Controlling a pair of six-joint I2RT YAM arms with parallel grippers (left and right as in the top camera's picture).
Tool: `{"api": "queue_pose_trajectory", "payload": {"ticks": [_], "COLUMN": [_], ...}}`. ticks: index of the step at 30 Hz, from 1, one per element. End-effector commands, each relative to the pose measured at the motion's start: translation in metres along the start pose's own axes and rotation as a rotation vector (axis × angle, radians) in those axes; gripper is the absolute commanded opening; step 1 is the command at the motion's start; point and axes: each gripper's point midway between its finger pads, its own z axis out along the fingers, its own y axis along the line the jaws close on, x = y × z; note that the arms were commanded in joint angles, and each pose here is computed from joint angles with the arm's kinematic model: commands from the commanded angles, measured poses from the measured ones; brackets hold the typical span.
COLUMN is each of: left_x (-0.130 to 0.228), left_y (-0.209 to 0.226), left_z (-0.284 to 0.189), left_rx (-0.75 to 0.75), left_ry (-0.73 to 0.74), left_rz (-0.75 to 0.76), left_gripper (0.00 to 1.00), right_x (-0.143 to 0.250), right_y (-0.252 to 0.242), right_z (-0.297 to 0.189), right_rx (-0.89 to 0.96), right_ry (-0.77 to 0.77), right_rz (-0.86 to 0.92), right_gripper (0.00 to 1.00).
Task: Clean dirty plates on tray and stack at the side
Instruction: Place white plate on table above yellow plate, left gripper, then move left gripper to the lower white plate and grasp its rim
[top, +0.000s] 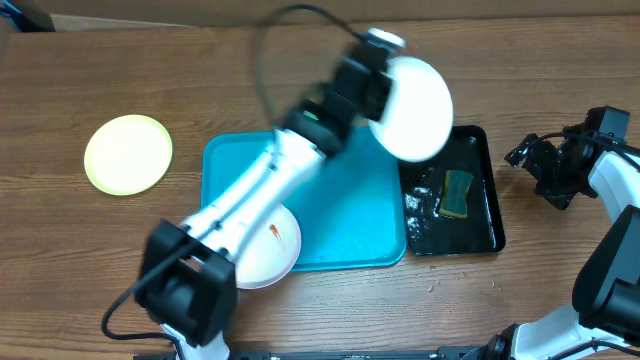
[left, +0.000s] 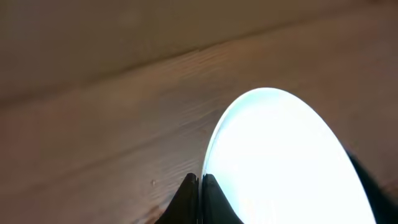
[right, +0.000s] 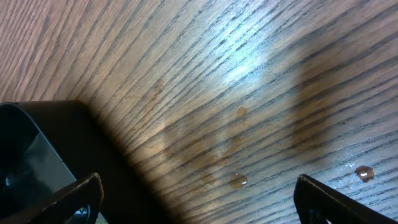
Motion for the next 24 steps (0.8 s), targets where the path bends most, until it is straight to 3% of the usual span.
{"api": "queue_pose_trajectory", "payload": {"ticks": [1,6,12,14,18,19,22,24], "left_x": [-0.014,0.028,0.089,0.099,0.105,0.11,0.127,0.128], "left_y": [0.058,0.184,0.32,0.351,0.379,0.387,0.402,0.403], "left_z": [-0.018,-0.041,-0.106,-0.127,-0.154,-0.161,-0.177,-0.178], "left_rx": [0.147,-0.069,-0.356,-0.389,-0.312,-0.327,-0.39,-0.381], "left_ry": [0.055,0.169,0.231,0.211,0.169,0.171,0.19,0.201], "left_rz": [-0.431,-0.656,-0.914,-0.977,-1.01,-1.023,-1.054,-0.996], "left_gripper": [0.04,0.04,0.04,0.04,0.05,0.08,0.29,0.45], "right_x": [-0.009,-0.009,-0.009,-0.009,-0.009,-0.009,-0.009,-0.009], "right_y": [0.003,0.003,0.003,0.003,0.003,0.003,0.003,0.003], "right_z": [-0.003,-0.003,-0.003,-0.003,-0.003,-0.003,-0.003,-0.003], "right_rx": [-0.001,-0.001,-0.001,-0.001,-0.001,-0.001,-0.001,-0.001], "right_ry": [-0.024,-0.024,-0.024,-0.024,-0.024,-0.024,-0.024,-0.024], "right_rz": [-0.009,-0.01,-0.01,-0.01,-0.009,-0.01,-0.009,-0.009], "right_gripper": [1.0,1.0,1.0,1.0,1.0,1.0,1.0,1.0]}}
